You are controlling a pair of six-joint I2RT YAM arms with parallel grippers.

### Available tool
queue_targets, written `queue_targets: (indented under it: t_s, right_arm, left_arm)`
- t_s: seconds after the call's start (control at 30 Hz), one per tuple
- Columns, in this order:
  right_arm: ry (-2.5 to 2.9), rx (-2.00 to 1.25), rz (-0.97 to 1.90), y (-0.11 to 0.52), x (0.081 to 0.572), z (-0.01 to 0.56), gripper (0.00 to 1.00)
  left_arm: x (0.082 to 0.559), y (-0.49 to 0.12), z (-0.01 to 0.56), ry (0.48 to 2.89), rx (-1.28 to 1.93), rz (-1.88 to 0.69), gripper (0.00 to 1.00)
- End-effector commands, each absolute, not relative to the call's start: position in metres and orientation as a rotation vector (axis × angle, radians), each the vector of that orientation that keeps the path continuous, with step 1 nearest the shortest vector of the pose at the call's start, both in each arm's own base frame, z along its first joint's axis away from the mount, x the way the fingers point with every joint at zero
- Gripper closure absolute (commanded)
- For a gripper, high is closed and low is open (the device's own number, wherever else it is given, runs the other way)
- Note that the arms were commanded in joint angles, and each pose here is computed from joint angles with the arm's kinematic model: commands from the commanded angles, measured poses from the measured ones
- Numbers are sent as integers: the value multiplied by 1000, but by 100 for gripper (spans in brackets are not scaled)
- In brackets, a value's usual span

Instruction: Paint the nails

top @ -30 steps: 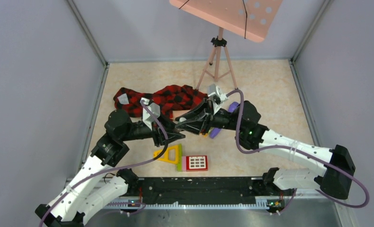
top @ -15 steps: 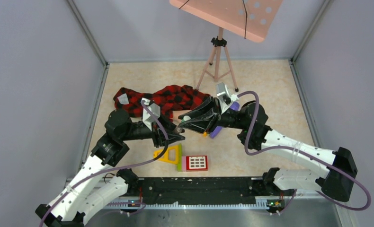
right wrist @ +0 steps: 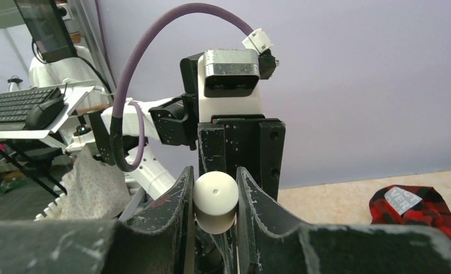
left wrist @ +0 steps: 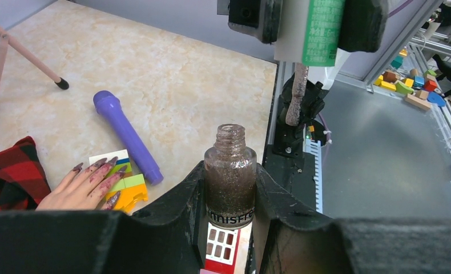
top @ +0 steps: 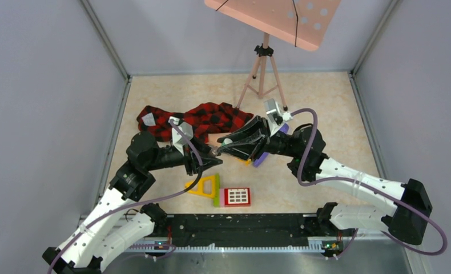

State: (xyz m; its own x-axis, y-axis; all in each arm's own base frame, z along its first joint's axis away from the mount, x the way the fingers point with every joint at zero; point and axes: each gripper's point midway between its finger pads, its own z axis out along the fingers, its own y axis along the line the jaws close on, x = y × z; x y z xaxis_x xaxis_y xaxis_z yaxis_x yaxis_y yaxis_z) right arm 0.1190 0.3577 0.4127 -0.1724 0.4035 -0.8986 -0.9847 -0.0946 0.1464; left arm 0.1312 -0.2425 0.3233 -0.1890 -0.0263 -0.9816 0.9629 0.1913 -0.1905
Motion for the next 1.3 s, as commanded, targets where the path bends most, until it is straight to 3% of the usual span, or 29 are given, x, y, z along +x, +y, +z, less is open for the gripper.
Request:
queue_targets:
  t_s: [0.0,0.2,0.3,0.63,0.97,1.27]
  right_arm:
    - [898,-772,1517,341,123,437,100]
    - [991,-677,1437,334,142,431,100]
    - [1152,-532,1297,323,175,414,100]
    - [1547,-199,873,270,250,307,100]
    - [1684,70,763,237,294,213,100]
    - [1686,137,719,230,308,176,100]
  left_arm:
    - [133,-240,337,1369,955,-1167,100]
    - [148,-235,335,1406,884,-1094,100]
    - [171,-222,330,1482,769,-967,100]
    - [203,-186,323,1525,536,-739,100]
    - [210,-188,312,1560,550,-713,100]
    - [212,-184,311,1564,543,-680,100]
